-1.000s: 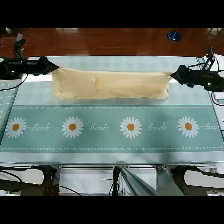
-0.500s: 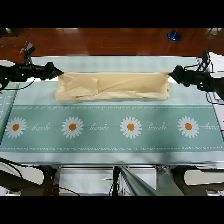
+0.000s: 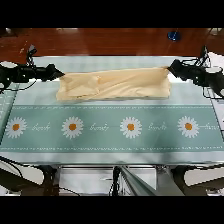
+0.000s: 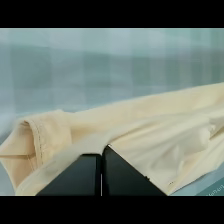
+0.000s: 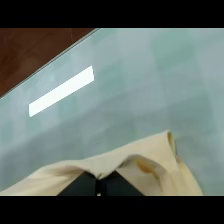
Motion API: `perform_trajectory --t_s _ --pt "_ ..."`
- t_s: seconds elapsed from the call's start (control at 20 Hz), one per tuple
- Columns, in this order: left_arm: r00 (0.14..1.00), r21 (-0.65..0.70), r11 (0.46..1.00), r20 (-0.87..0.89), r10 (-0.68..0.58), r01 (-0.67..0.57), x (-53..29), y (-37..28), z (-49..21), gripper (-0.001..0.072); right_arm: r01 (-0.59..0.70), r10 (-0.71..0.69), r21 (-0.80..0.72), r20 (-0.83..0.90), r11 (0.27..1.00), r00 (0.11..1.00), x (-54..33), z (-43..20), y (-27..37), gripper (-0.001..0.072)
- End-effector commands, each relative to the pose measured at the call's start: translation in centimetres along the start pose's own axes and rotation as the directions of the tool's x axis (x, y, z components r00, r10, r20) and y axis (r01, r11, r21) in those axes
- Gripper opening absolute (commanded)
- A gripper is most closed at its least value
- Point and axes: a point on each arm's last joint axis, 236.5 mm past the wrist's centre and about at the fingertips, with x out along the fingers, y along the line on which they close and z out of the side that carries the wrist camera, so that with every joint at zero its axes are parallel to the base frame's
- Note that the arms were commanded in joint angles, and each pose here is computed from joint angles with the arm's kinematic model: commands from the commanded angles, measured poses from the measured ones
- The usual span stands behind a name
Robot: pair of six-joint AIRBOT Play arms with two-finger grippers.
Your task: Fold the shirts.
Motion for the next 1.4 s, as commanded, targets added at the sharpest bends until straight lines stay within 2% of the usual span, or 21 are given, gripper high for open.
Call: perform_trajectory --t_s 0.0,0.05,0.1,0.2,0.25,0.35,0.5,0.55,0.65,0.7,0.75,0.85,0.95,1.1,1.35 --pt "1.0 0.001 1.0 0.007 0.005 -0.005 0.0 0.1 0.2 0.0209 0.012 -0.011 0.016 -0.045 1.0 0.999 1.4 -1.5 -1.3 0.0064" --pt "1.0 0.0 1.0 0.01 0.007 -0.007 -0.1 0.2 0.3 0.0347 0.01 -0.009 0.02 -0.058 1.0 0.998 1.6 -1.9 -1.5 0.0165" --pt "1.0 0.0 1.0 0.017 0.009 -0.009 -0.3 0.3 0.5 0.0416 0.005 -0.004 0.019 -0.064 1.0 0.998 1.6 -2.0 -1.3 0.0231" --pt "0.998 0.018 1.0 0.063 0.014 -0.016 -2.1 0.3 2.4 0.0416 -0.032 0.032 0.003 -0.052 0.999 0.998 0.4 -0.9 0.1 0.0354" --pt "0.994 0.033 0.999 0.11 0.026 -0.029 -3.9 0.5 4.2 0.0415 -0.054 0.052 -0.046 -0.043 0.998 0.998 -0.9 0.4 1.0 0.0376" --pt "0.977 0.079 0.992 0.198 0.079 -0.097 -8.3 1.1 7.6 0.0412 -0.029 0.025 -0.155 -0.031 0.988 0.999 -4.1 3.4 1.6 0.0376" --pt "0.955 0.106 0.974 0.247 0.167 -0.198 -12.9 1.3 9.6 0.041 0.2 -0.23 -0.279 -0.081 0.939 0.97 -8.5 5.9 -2.3 0.0379" --pt "0.952 0.119 0.969 0.247 0.182 -0.216 -13.4 1.0 9.6 0.0387 0.276 -0.321 -0.322 -0.095 0.906 0.942 -9.7 6.2 -3.9 0.0422" --pt "0.959 0.141 0.969 0.225 0.17 -0.205 -13.1 0.0 9.1 0.0386 0.313 -0.387 -0.347 -0.167 0.884 0.907 -10.4 5.1 -5.7 0.0499" --pt "0.965 0.15 0.97 0.206 0.16 -0.193 -12.6 -0.5 8.7 0.0386 0.301 -0.383 -0.329 -0.222 0.895 0.897 -10.1 3.8 -6.3 0.0561" --pt "0.971 0.16 0.971 0.186 0.149 -0.179 -11.9 -1.1 8.3 0.0386 0.281 -0.369 -0.303 -0.291 0.911 0.883 -9.4 2.1 -6.9 0.0593" --pt "0.978 0.182 0.97 0.161 0.13 -0.159 -10.9 -2.3 7.8 0.0386 0.227 -0.314 -0.245 -0.417 0.943 0.853 -7.6 -1.2 -7.6 0.0596" --pt "0.983 0.201 0.969 0.14 0.115 -0.142 -9.9 -3.4 7.3 0.0386 0.136 -0.196 -0.156 -0.483 0.978 0.853 -5.2 -3.3 -6.8 0.06" --pt "0.986 0.236 0.96 0.104 0.129 -0.15 -8.9 -4.0 6.5 0.0386 0.052 -0.053 -0.016 -0.486 0.999 0.873 -2.2 -4.2 -5.8 0.06" --pt "0.986 0.282 0.945 0.036 0.162 -0.166 -8.0 -4.1 4.8 0.0386 0.013 0.043 0.107 -0.505 0.994 0.862 0.6 -6.1 -5.8 0.0592"
